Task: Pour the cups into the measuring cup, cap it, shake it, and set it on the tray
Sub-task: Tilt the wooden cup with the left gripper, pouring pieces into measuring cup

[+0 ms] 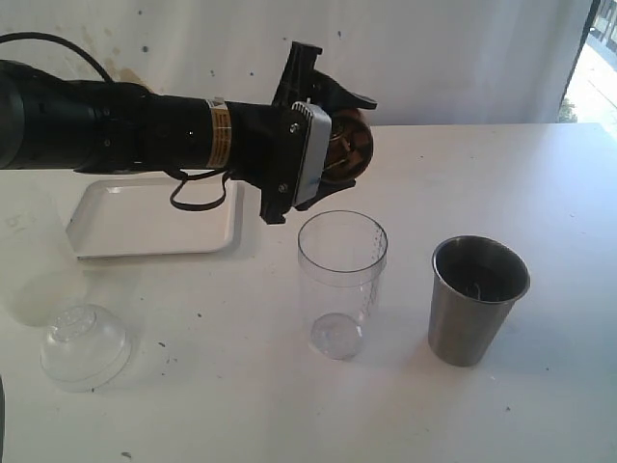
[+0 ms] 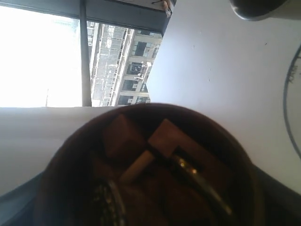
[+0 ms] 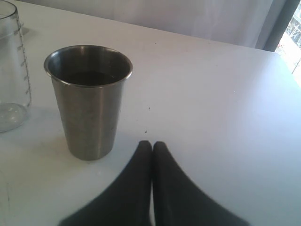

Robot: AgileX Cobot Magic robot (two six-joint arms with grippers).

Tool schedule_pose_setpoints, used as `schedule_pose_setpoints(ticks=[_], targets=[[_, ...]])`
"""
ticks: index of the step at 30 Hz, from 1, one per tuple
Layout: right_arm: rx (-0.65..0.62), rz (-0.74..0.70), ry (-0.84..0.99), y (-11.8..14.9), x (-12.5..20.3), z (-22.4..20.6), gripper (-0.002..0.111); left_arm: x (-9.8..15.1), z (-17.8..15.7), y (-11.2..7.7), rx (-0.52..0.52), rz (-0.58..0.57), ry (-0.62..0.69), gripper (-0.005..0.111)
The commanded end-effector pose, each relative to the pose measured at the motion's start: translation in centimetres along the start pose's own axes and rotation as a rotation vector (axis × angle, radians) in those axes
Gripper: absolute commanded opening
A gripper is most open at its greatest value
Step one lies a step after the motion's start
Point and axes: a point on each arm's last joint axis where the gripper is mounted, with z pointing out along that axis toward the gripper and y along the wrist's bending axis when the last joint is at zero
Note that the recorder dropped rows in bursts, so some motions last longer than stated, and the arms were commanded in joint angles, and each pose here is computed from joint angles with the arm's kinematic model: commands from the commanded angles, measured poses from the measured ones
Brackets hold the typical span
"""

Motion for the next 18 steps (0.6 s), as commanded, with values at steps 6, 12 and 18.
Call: schedule_pose_setpoints(ticks=[6, 12, 18], targets=[[0.004, -0.002, -0.006, 0.0, -0.1, 0.0, 0.0, -0.9, -0.4, 1.1, -0.052, 0.131, -0.065, 0.0], [0.004, -0.002, -0.006, 0.0, -0.1, 0.0, 0.0, -0.9, -0.3, 1.1, -0.054, 0.263, -0.051, 0.0], [0.004, -0.002, -0.006, 0.0, -0.1, 0.0, 0.0, -1.7, 0.2, 1.0, -0.046, 0.329, -0.049, 0.0]])
